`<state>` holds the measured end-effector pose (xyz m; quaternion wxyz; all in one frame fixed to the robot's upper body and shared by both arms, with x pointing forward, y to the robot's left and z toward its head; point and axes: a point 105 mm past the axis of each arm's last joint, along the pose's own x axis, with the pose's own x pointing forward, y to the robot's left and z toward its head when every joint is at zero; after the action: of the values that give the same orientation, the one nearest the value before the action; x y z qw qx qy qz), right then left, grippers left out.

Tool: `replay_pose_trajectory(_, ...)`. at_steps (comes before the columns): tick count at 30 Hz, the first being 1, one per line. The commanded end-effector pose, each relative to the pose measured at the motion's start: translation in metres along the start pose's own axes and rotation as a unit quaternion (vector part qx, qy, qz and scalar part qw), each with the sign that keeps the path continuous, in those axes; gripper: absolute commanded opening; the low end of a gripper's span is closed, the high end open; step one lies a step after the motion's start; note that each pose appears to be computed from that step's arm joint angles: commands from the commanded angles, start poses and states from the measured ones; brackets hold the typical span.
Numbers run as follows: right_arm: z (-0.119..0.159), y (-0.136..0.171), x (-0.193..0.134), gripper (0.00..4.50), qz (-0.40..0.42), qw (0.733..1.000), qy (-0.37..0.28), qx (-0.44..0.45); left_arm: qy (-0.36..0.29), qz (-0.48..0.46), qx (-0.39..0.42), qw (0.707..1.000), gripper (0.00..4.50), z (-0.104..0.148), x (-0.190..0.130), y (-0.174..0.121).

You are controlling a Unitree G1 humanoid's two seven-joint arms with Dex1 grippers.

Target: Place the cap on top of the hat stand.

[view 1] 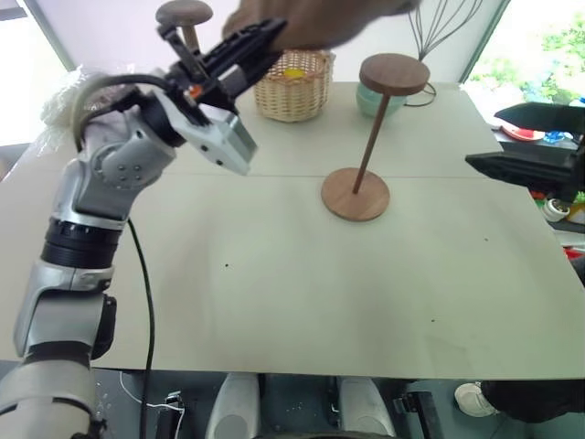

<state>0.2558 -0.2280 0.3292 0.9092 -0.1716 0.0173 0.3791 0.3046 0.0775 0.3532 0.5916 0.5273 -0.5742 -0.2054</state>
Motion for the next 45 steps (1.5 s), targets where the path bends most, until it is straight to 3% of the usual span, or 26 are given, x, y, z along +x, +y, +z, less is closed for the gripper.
replay_pose_trajectory(1, 0.016, -0.002, -0.011, 4.5, -0.022, 0.999, -0.017, -0.024, -0.044, 0.019, 0.003, 0.999, 0.06, 0.011, 0.013, 0.009)
replay_pose_trajectory(6, 0.015, 0.002, -0.012, 4.5, -0.021, 0.999, -0.016, -0.023, -0.08, 0.01, -0.015, 0.997, 0.06, 0.019, 0.026, -0.007)
replay_pose_trajectory(21, 0.015, 0.008, -0.011, 4.5, -0.033, 0.999, -0.029, -0.014, -0.102, -0.085, -0.088, 0.987, 0.06, 0.016, 0.044, -0.066)
replay_pose_trajectory(29, 0.013, 0.011, -0.009, 4.5, -0.038, 0.999, -0.035, -0.009, -0.121, -0.091, -0.087, 0.985, 0.06, 0.015, 0.058, -0.064)
replay_pose_trajectory(37, 0.012, 0.011, -0.009, 4.5, -0.044, 0.998, -0.039, -0.008, -0.145, -0.101, -0.092, 0.98, 0.06, 0.022, 0.05, -0.07)
replay_pose_trajectory(40, 0.013, 0.011, -0.009, 4.5, -0.043, 0.998, -0.039, -0.008, -0.142, -0.108, -0.094, 0.98, 1.27, 0.021, 0.045, -0.071)
replay_pose_trajectory(45, 0.014, 0.011, -0.006, 4.5, -0.038, 0.998, -0.039, -0.009, -0.14, -0.123, -0.093, 0.978, 3.83, 0.02, 0.033, -0.071)
